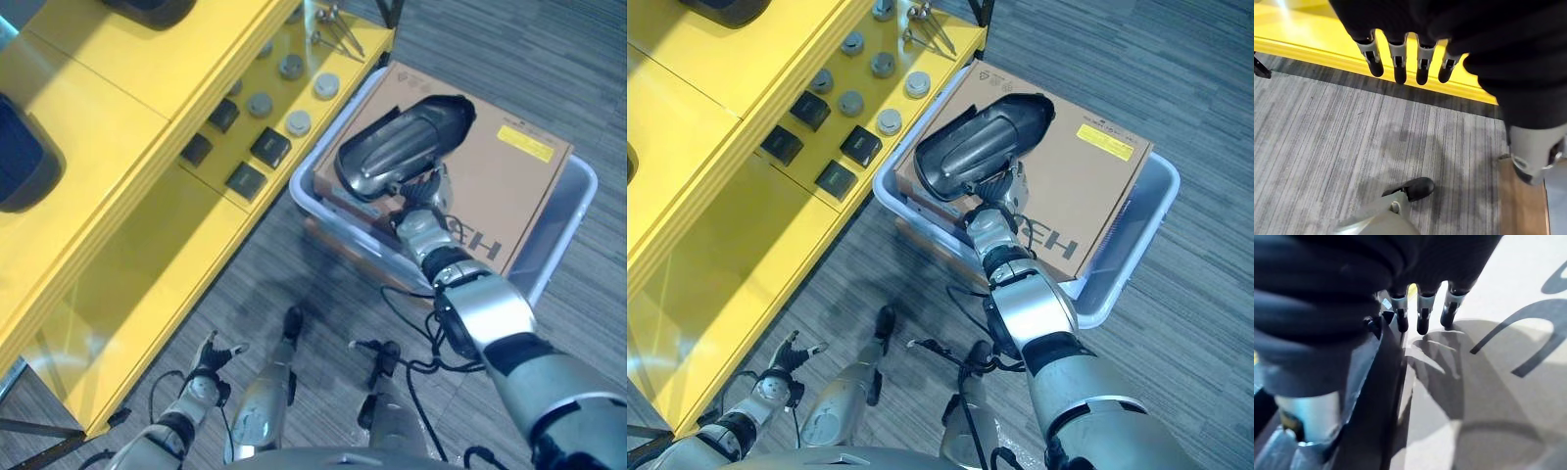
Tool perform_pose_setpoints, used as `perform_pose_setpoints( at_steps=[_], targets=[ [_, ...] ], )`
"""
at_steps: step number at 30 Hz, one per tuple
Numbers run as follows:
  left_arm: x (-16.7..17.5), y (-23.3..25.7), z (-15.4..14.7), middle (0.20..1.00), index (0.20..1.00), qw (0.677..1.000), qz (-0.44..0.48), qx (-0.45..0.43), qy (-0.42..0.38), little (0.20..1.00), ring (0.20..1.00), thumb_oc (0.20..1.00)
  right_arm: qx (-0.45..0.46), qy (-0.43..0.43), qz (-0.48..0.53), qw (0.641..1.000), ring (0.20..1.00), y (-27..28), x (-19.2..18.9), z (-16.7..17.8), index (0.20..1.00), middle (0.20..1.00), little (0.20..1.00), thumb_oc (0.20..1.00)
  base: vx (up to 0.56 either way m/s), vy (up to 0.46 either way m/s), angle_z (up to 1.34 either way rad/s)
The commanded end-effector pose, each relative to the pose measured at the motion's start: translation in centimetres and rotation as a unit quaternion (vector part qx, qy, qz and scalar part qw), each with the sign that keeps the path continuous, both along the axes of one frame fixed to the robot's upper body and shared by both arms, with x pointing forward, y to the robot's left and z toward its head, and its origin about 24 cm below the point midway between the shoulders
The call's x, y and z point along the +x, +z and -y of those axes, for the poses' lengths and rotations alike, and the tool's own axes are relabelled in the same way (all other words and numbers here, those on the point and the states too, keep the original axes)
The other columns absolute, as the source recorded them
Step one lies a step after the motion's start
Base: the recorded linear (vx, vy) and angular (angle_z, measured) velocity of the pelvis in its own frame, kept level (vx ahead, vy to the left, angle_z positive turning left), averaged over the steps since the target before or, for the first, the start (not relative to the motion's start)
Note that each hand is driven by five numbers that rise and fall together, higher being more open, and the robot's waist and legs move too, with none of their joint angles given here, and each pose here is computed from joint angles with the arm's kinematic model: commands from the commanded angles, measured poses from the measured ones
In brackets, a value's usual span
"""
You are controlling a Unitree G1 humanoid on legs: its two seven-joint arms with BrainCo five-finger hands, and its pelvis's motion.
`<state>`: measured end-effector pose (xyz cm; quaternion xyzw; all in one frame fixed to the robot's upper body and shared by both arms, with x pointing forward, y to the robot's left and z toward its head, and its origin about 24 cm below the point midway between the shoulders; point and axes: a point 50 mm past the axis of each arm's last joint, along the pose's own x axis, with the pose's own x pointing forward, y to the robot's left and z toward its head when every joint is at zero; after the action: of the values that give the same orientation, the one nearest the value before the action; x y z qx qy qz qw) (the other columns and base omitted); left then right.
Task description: Move parts from the plastic box to the shelf.
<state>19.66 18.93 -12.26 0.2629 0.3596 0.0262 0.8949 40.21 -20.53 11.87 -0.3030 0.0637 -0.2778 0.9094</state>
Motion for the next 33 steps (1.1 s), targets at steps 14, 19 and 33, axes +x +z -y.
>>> perform_pose_setpoints(
  at_steps=[14, 19, 33],
  targets=[
    [1.3, 0.7, 0.6, 1.0, 1.0, 0.997, 0.013, 0.017, -0.071, 1.0, 1.0, 1.0, -0.241, -0.049, -0.161, 0.956, 0.2, 0.7, -1.8, 7.9, 0.2, 0.2, 0.2, 0.2, 0.02, -0.006, 0.11],
    [0.8, 0.3, 0.8, 1.0, 1.0, 0.997, -0.002, 0.012, -0.081, 1.0, 1.0, 1.0, -0.381, -0.072, -0.239, 0.89, 0.2, 1.2, -3.7, 12.2, 0.2, 0.2, 0.2, 0.2, 0.02, -0.009, 0.18],
    [0.5, 0.2, -0.2, 1.0, 1.0, 0.999, -0.008, 0.003, -0.049, 1.0, 1.0, 1.0, -0.527, -0.078, -0.156, 0.832, 0.2, 9.7, -3.5, 14.9, 0.2, 0.2, 0.2, 0.2, 0.01, 0.0, 0.02]
  ],
)
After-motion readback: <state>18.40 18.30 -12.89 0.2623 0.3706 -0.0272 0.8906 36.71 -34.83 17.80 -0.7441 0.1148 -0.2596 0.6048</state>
